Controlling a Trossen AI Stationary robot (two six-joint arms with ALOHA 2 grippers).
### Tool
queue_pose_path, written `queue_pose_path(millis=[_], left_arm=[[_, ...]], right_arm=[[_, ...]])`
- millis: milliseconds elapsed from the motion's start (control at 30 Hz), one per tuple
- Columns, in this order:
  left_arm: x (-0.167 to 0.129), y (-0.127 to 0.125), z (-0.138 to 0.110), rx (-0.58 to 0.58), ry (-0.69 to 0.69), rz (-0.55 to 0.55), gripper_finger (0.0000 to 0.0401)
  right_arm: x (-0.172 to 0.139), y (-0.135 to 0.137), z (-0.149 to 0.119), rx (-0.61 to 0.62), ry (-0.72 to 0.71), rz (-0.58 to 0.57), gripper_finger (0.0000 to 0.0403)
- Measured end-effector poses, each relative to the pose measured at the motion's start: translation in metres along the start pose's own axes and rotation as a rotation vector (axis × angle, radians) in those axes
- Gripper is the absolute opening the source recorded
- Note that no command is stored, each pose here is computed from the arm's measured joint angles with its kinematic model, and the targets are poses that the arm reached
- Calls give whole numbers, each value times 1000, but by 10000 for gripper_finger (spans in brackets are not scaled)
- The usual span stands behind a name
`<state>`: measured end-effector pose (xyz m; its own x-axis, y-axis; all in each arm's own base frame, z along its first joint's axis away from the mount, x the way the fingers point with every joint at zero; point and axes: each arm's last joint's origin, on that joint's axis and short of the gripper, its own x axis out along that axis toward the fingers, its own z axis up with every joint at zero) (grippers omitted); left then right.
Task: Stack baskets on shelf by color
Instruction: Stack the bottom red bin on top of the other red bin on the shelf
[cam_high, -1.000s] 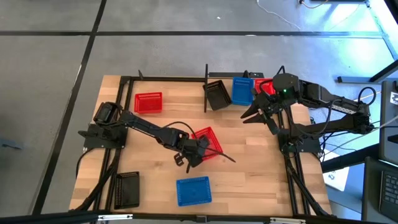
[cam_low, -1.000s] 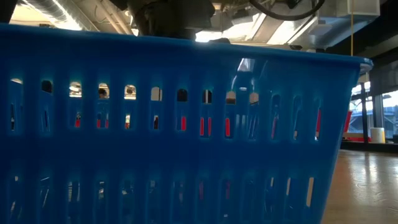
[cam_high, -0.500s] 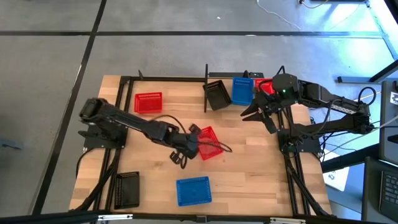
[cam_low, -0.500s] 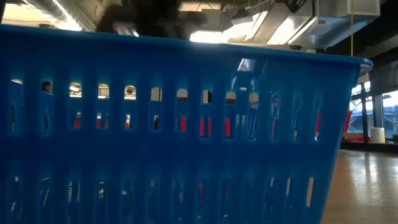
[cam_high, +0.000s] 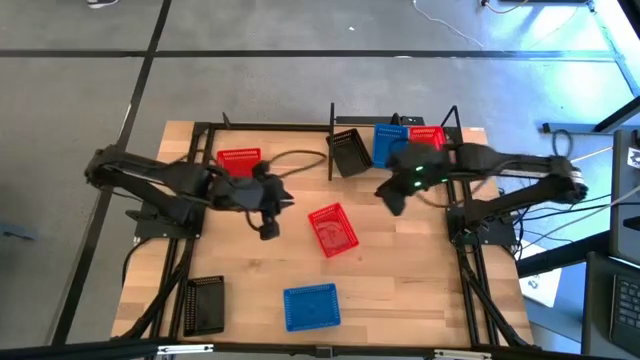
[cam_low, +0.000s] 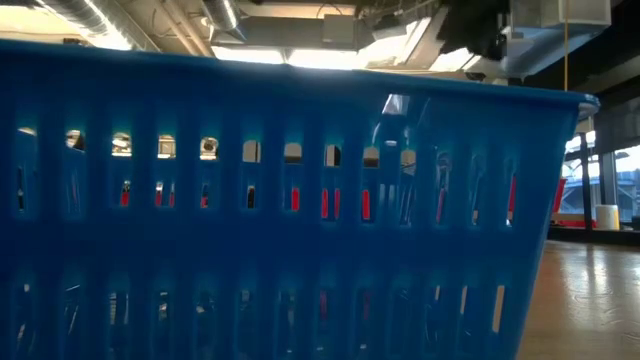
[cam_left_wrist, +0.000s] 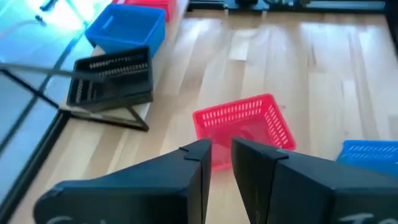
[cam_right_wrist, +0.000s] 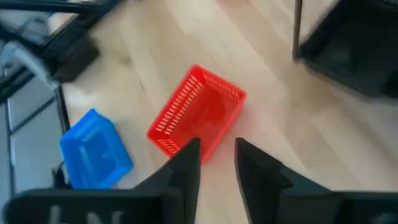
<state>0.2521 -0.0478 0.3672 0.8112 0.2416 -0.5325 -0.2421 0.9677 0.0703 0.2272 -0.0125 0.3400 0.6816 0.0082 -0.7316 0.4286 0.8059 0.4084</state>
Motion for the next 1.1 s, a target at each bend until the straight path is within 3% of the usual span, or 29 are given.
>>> queue_pose_path(millis=[133, 333, 500, 767, 1100], left_arm=[[-15, 7, 4, -72, -51, -3, 55], [-19, 10, 2, -89, -47, -3, 55], [-18, 9, 3, -87, -49, -4, 55], [-17, 8, 2, -81, -36, -1, 55], [-17, 8, 2, -80, -37, -2, 55]], right_arm=[[38, 2, 1, 221, 112, -54, 96], [87, -2, -2, 358, 232, -147, 96], [118, -6, -7, 400, 324, -196, 96], [162, -5, -15, 397, 397, -171, 96], [195, -12, -24, 390, 444, -213, 96]])
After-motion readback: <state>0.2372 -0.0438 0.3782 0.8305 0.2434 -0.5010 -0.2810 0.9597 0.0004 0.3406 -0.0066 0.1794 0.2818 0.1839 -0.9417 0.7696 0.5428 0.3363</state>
